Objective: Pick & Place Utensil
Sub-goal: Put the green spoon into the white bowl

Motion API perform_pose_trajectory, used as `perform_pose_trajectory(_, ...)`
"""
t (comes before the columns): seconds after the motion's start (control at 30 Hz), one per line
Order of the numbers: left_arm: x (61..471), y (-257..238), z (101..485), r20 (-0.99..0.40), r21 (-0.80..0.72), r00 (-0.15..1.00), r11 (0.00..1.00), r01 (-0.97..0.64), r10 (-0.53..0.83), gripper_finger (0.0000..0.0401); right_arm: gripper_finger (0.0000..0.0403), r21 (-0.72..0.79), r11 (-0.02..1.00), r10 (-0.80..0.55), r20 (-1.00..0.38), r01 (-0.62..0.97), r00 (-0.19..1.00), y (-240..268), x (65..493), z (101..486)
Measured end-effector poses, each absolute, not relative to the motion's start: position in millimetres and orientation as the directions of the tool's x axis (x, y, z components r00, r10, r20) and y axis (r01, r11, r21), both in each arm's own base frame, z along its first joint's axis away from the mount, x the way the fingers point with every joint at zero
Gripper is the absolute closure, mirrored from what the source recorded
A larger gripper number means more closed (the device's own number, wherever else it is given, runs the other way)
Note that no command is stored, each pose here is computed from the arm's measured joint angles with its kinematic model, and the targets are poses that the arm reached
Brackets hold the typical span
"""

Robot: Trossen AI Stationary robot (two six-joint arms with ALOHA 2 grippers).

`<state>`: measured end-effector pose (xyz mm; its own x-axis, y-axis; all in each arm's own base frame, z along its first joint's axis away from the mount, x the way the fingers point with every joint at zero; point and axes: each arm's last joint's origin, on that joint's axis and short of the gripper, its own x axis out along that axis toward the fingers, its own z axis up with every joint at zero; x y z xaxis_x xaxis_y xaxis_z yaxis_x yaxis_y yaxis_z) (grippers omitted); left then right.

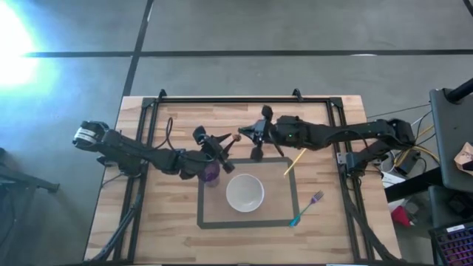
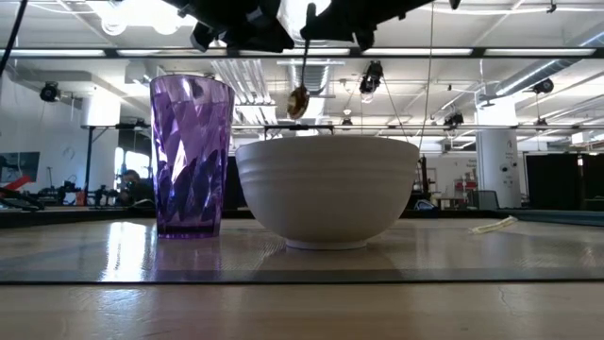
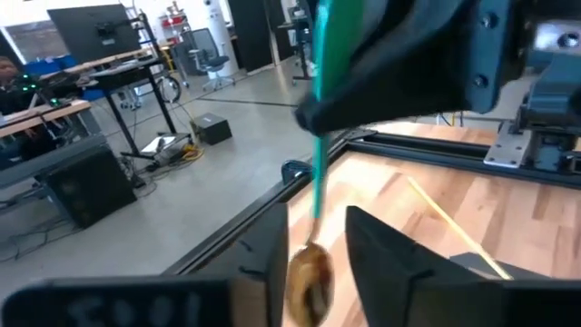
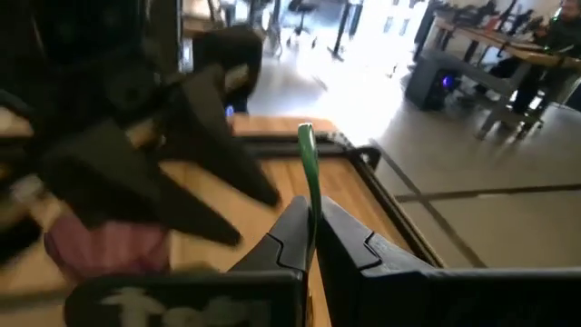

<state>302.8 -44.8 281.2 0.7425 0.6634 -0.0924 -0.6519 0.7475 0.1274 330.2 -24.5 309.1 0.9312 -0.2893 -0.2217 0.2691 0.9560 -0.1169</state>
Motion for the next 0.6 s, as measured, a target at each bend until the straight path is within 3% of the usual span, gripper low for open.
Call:
perform_pose_trajectory(0.23, 299.0, -43.8, 287.0, -0.082, 0.111, 0.744, 0.748, -0.655, 0.663, 0.0235, 0.0394, -0.195, 0.950, -0.293, -0.282, 0.244, 0.914, -24.0, 294.8, 331.0)
perform_pose_trajectory(0.6, 286.5, -42.8, 300.8, -0.097, 0.031, 0.814, 0.819, -0.573, 0.573, 0.0233, 0.0394, -0.223, 0.947, -0.288, -0.280, 0.230, 0.916, -20.7, 232.5, 352.9)
